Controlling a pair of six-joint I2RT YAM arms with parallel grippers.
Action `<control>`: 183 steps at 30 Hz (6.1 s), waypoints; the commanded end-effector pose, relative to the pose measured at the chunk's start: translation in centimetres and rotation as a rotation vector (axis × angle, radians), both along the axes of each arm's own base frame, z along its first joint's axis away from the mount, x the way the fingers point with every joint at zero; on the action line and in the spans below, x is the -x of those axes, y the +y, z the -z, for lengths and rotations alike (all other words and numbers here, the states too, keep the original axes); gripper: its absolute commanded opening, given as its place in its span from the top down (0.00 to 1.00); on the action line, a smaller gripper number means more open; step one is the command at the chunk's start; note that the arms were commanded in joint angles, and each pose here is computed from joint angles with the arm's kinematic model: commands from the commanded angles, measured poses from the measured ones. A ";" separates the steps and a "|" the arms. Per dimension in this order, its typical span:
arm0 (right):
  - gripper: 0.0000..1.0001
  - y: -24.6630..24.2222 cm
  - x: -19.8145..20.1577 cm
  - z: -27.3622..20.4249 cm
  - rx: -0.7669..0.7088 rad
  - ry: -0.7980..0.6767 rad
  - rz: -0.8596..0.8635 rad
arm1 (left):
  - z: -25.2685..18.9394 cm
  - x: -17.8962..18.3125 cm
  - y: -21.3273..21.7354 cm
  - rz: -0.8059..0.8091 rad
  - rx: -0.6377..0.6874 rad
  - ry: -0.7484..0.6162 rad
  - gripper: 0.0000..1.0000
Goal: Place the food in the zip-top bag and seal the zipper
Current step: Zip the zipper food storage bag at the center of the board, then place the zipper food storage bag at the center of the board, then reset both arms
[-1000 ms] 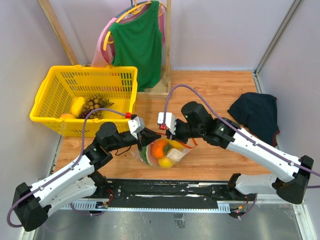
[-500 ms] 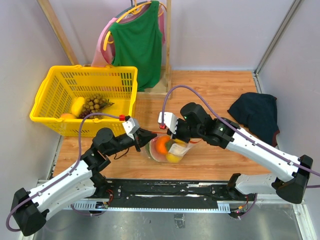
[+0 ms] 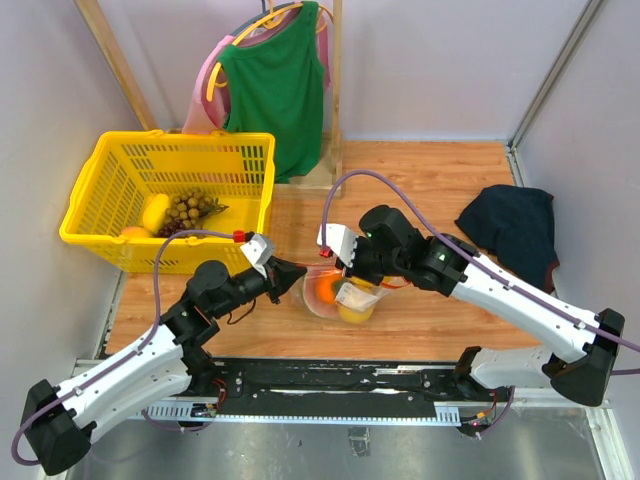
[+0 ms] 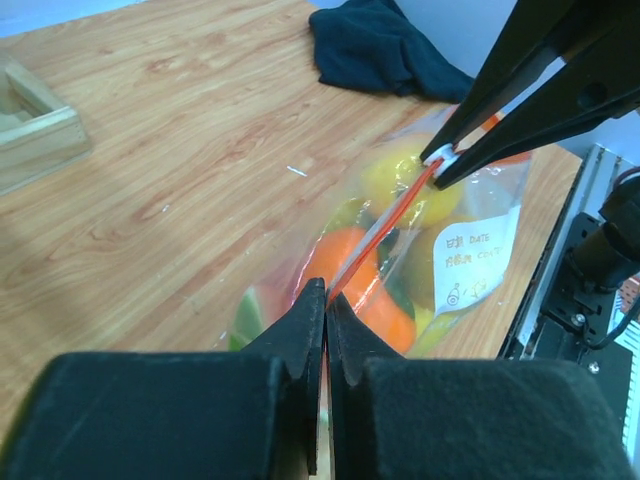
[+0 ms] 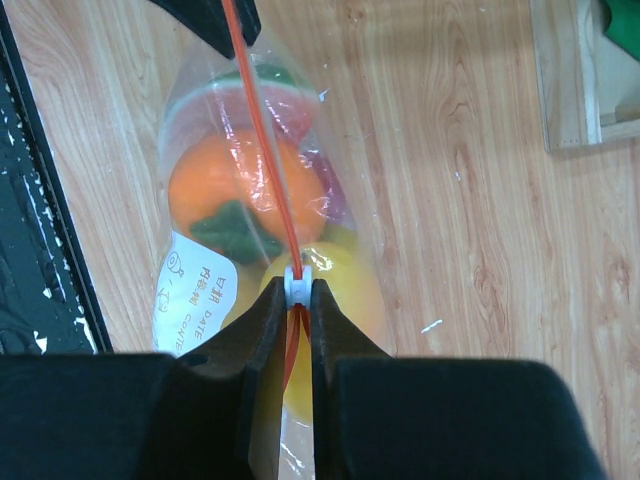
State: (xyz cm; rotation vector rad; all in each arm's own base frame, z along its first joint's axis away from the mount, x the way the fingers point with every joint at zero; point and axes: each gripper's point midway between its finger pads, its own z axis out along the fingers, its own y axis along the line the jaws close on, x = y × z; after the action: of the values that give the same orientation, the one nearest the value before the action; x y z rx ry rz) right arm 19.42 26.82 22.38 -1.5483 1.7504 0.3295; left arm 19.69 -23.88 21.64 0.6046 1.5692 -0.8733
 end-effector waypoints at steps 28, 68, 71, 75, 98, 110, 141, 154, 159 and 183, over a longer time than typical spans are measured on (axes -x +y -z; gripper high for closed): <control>0.99 0.5 1.4 -0.8 -0.017 0.056 -0.054 | -1.6 1.4 -4.9 0.418 -0.254 -0.141 0.35; 0.99 -7.1 1.1 1.5 0.114 0.048 0.197 | 0.5 -2.6 2.4 -0.132 -0.259 0.013 1.00; 0.99 -7.7 1.1 1.7 0.122 0.051 0.215 | 0.2 -2.8 2.8 -0.157 -0.254 0.011 1.00; 0.99 -8.4 1.2 1.8 0.126 0.052 0.237 | 0.0 -2.9 3.2 -0.176 -0.251 0.005 1.00; 0.99 -12.3 0.6 2.1 0.157 0.036 0.409 | -0.4 -3.4 4.8 -0.262 -0.273 0.006 1.00; 0.99 -13.7 -0.7 2.7 0.135 0.089 0.551 | -0.7 -3.3 3.6 -0.210 -0.253 0.015 1.00; 0.99 -14.2 -8.8 7.8 0.020 0.234 0.928 | -13.7 -7.6 5.3 -0.485 -0.059 -0.087 0.01; 0.82 -16.2 -6.5 9.9 0.015 0.243 1.022 | -18.4 -4.8 14.2 -0.782 0.197 -0.261 0.01; 0.56 -16.7 -6.9 6.7 -0.081 0.149 1.039 | -18.2 -4.0 15.5 -0.812 0.194 -0.286 0.01; 0.02 -26.2 -3.6 -7.7 -0.548 -0.550 1.200 | -16.6 0.2 20.5 -0.874 0.322 -0.387 0.01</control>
State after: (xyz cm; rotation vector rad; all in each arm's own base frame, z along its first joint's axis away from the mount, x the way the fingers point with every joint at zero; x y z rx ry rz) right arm 22.84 1.81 28.79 -0.0996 1.6895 -0.1640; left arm 19.81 -4.78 37.86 -0.1038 1.1687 -0.3183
